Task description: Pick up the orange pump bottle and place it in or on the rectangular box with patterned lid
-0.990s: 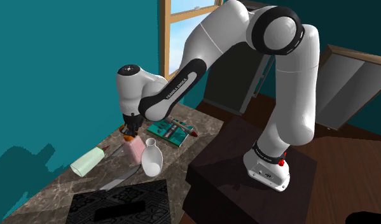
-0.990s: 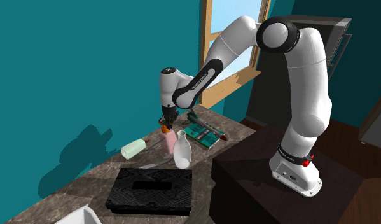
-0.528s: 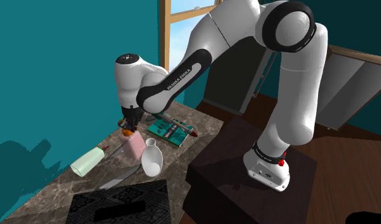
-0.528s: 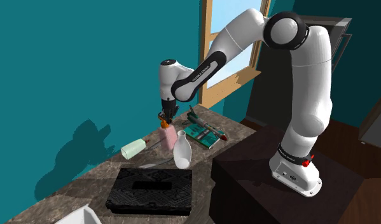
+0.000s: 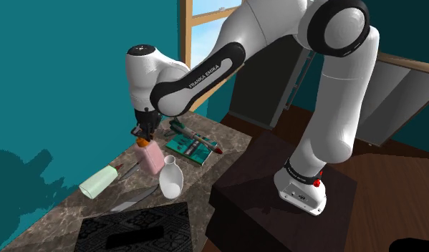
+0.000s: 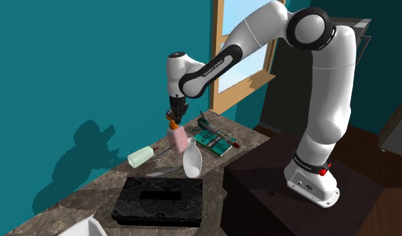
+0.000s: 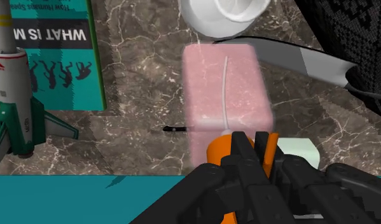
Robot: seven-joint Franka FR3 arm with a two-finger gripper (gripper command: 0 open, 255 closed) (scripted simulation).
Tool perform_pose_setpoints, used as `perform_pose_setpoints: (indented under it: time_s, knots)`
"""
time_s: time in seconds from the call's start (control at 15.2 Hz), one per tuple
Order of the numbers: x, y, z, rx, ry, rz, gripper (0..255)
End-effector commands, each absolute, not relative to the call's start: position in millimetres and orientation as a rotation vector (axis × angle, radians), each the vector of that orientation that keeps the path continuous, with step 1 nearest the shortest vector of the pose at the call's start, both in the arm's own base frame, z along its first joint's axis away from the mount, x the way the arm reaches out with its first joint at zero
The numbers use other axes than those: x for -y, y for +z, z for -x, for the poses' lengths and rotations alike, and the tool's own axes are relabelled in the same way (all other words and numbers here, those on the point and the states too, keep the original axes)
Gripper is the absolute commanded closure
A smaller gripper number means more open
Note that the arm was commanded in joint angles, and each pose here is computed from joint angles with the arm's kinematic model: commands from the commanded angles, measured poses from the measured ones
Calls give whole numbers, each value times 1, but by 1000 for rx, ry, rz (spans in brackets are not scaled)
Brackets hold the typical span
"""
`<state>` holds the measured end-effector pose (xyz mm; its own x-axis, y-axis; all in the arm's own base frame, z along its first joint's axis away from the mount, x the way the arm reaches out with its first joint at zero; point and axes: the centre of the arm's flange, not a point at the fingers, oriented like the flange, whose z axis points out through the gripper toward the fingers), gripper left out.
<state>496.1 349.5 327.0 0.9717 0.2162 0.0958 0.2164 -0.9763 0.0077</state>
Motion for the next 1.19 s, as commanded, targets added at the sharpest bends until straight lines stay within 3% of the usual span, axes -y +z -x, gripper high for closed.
perform_pose_setpoints:
  time_s: [0.0,0.33,1.12]
  knots:
    - [-350,337,-497,342,-150,3117,255]
    - [-350,360,-497,342,-150,3117,255]
    - [-450,404,-382,342,-150,3117,255]
